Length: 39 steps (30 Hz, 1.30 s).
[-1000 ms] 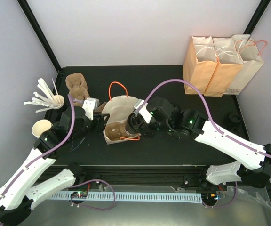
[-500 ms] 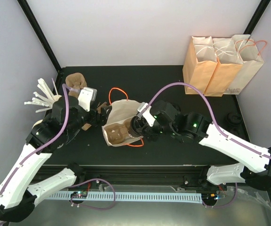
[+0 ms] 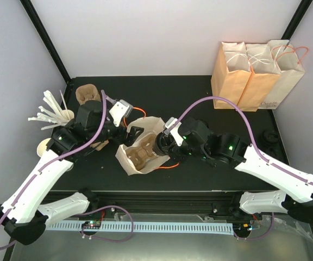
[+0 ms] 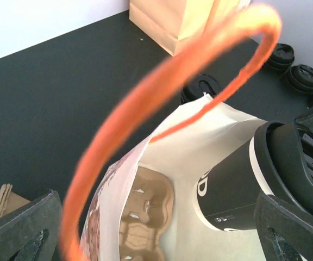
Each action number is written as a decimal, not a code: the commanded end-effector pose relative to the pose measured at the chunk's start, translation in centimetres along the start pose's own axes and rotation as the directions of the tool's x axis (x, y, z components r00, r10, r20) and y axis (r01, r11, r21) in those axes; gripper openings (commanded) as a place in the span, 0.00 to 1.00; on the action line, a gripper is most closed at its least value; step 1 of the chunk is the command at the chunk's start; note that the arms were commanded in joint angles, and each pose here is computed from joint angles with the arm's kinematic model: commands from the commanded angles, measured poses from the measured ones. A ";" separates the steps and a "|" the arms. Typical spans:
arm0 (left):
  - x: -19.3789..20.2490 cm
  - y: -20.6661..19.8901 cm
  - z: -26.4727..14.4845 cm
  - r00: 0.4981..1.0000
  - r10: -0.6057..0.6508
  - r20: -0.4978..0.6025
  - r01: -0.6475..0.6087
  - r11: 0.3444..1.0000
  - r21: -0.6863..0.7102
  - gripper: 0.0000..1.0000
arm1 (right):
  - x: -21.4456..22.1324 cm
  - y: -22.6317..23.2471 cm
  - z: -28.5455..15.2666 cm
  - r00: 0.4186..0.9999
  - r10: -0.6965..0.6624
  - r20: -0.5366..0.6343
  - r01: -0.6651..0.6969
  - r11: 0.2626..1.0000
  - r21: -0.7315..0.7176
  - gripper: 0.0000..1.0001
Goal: Pack the takeout coffee
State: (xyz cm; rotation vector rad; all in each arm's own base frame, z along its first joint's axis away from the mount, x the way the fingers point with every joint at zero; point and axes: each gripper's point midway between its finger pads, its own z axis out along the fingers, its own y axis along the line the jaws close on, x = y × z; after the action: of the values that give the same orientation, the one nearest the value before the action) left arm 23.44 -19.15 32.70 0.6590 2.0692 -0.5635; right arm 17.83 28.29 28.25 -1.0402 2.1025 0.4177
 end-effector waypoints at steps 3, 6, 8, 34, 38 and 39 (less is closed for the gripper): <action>-1.3 -1.5 0.4 0.997 0.075 0.019 -0.077 0.993 0.092 0.99 | -0.7 -0.8 -1.0 0.998 0.038 0.059 -0.041 0.998 0.041 0.44; -1.1 -1.1 1.0 0.997 0.076 -0.001 -0.076 0.994 0.078 0.96 | -0.8 -0.6 -1.2 0.997 0.042 0.072 -0.044 0.999 0.029 0.44; -1.0 0.0 1.3 0.998 0.060 -0.026 -0.060 0.998 0.018 0.91 | -0.9 -0.4 -1.4 0.996 0.039 0.085 -0.040 0.999 0.014 0.45; 3.7 -6.0 0.6 0.998 0.064 0.002 -0.062 0.952 0.298 0.02 | 1.9 6.6 0.9 0.978 -0.121 0.168 0.125 0.992 -0.018 0.46; 3.9 -6.8 0.2 0.998 0.055 0.015 -0.057 0.944 0.326 0.02 | 3.3 7.2 2.2 0.984 -0.083 0.157 0.088 0.996 -0.024 0.46; 3.8 -7.0 0.1 0.998 0.054 0.020 -0.058 0.941 0.332 0.02 | 3.5 7.2 2.4 0.985 -0.070 0.158 0.075 0.997 -0.025 0.46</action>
State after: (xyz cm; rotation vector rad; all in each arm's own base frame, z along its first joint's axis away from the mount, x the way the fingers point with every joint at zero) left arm 18.10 -22.78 29.13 0.8982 2.0150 -0.8182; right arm 11.57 31.23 22.89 -1.1917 1.9339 0.4099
